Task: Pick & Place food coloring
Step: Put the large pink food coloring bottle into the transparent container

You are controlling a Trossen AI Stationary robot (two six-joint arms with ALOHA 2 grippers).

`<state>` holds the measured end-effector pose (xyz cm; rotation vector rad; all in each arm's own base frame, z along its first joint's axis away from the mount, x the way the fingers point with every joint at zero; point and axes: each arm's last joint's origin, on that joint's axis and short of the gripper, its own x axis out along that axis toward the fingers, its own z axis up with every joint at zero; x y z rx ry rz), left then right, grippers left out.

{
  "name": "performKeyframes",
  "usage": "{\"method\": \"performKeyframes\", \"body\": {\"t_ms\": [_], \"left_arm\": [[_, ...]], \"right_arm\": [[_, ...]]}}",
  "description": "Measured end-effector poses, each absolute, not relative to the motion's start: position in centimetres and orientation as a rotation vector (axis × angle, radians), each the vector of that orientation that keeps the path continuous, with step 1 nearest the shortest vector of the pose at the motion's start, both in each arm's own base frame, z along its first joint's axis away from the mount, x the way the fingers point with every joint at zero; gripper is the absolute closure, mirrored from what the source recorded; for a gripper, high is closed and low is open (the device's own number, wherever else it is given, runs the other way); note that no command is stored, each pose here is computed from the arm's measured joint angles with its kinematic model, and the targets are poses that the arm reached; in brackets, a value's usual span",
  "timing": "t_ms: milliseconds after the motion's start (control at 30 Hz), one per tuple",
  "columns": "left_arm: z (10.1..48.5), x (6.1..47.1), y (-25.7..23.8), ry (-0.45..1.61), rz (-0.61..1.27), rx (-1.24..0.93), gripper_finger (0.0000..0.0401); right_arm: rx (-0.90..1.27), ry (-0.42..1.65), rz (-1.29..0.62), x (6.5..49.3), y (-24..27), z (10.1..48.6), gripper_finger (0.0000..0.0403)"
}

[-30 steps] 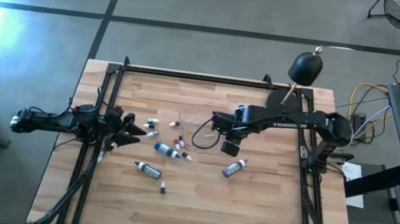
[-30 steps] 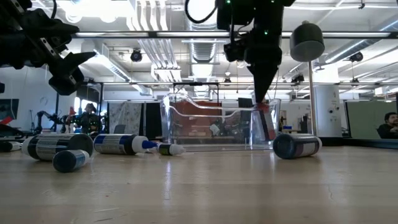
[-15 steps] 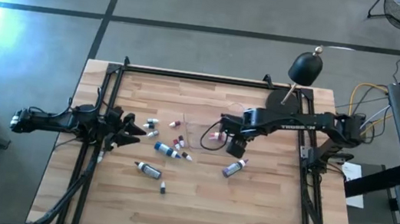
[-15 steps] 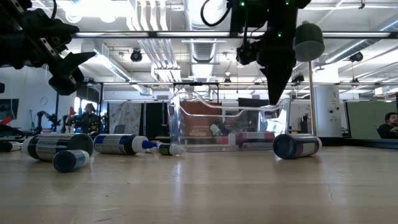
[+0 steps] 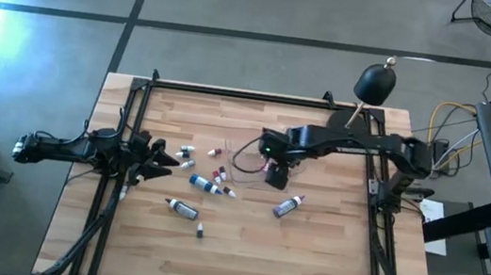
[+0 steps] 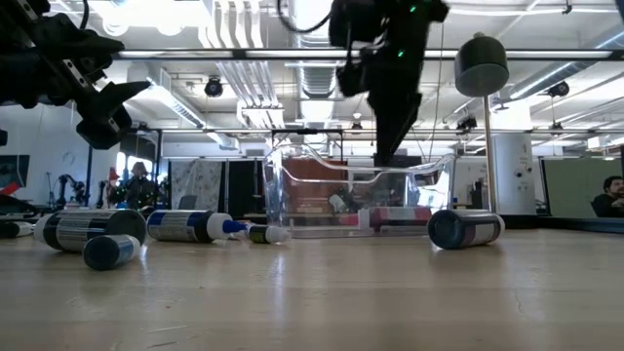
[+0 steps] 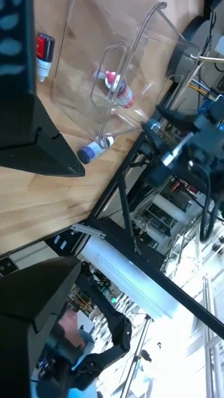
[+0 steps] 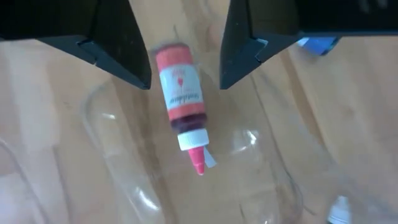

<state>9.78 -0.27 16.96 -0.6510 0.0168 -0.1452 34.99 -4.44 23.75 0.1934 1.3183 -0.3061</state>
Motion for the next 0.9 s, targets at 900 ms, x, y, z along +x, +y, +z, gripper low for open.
{"method": "performKeyframes", "body": {"t_ms": [900], "left_arm": [[17.0,9.8,-0.3,0.017,-0.145,-0.651,0.0204]], "right_arm": [[0.167,1.597,-0.152,40.4,-9.4,15.7,0.0188]]}}
